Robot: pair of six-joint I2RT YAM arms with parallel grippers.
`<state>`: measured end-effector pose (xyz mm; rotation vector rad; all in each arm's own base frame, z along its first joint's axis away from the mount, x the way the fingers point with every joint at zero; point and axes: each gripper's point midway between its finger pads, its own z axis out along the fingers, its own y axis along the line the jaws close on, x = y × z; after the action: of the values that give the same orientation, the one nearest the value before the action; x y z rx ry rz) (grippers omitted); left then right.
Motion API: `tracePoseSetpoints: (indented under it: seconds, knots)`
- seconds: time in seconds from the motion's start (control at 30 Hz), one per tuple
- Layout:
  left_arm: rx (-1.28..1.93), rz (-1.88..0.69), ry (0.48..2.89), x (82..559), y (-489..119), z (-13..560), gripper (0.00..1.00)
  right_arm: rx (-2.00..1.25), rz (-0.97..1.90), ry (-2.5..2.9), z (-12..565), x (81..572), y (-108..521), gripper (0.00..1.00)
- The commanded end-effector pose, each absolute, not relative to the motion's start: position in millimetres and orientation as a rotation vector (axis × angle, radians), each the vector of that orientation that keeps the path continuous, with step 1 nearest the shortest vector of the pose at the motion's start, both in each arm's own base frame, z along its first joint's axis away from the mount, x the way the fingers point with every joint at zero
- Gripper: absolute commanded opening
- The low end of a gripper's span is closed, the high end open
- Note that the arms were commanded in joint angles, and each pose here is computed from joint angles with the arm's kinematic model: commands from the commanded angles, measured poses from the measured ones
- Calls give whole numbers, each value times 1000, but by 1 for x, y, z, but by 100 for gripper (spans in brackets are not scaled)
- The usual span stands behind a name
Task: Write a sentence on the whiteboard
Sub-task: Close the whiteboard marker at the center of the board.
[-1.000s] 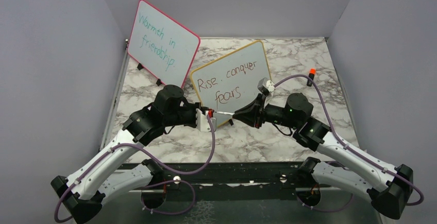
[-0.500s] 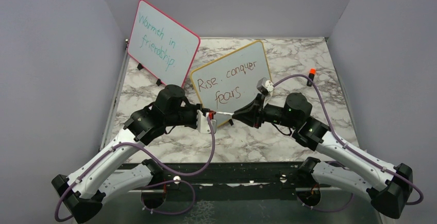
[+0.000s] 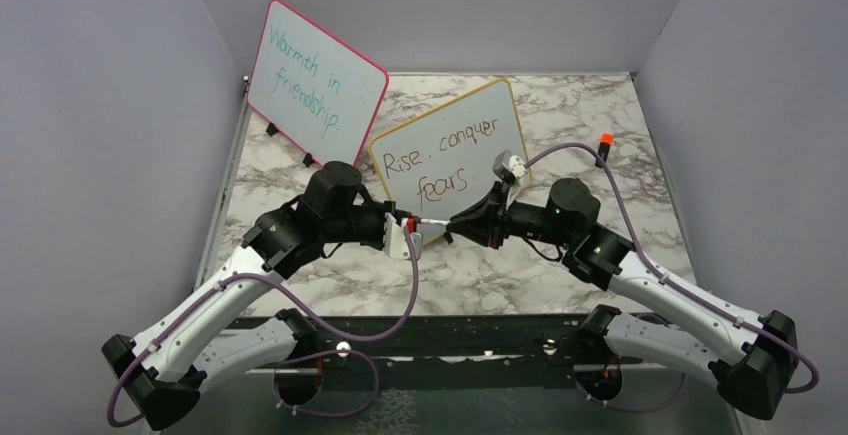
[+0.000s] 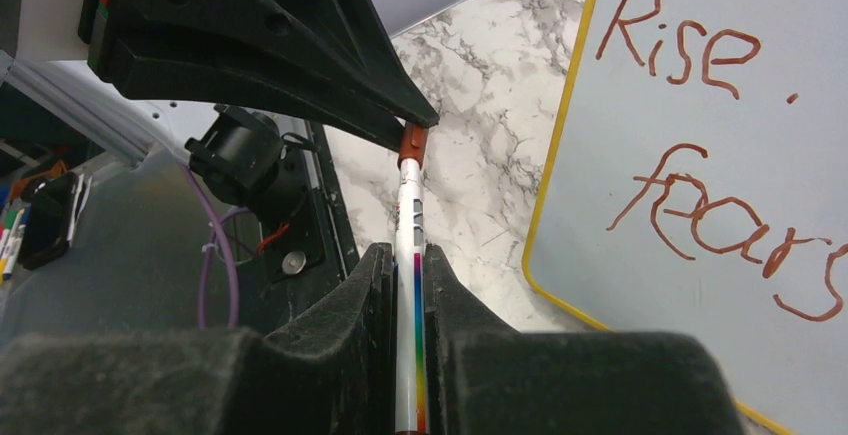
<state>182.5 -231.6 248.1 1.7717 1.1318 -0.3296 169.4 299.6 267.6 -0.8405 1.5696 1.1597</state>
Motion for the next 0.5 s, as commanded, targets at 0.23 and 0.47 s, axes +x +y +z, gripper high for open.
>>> tracePoseSetpoints:
  seconds: [0.23, 0.47]
  knots:
    - [1795, -464, 987, 161, -258, 276, 0, -871, 1187, 1567, 274, 176, 313, 0]
    - [1818, -484, 956, 156, -279, 289, 0, -909, 1202, 1643, 261, 181, 324, 0]
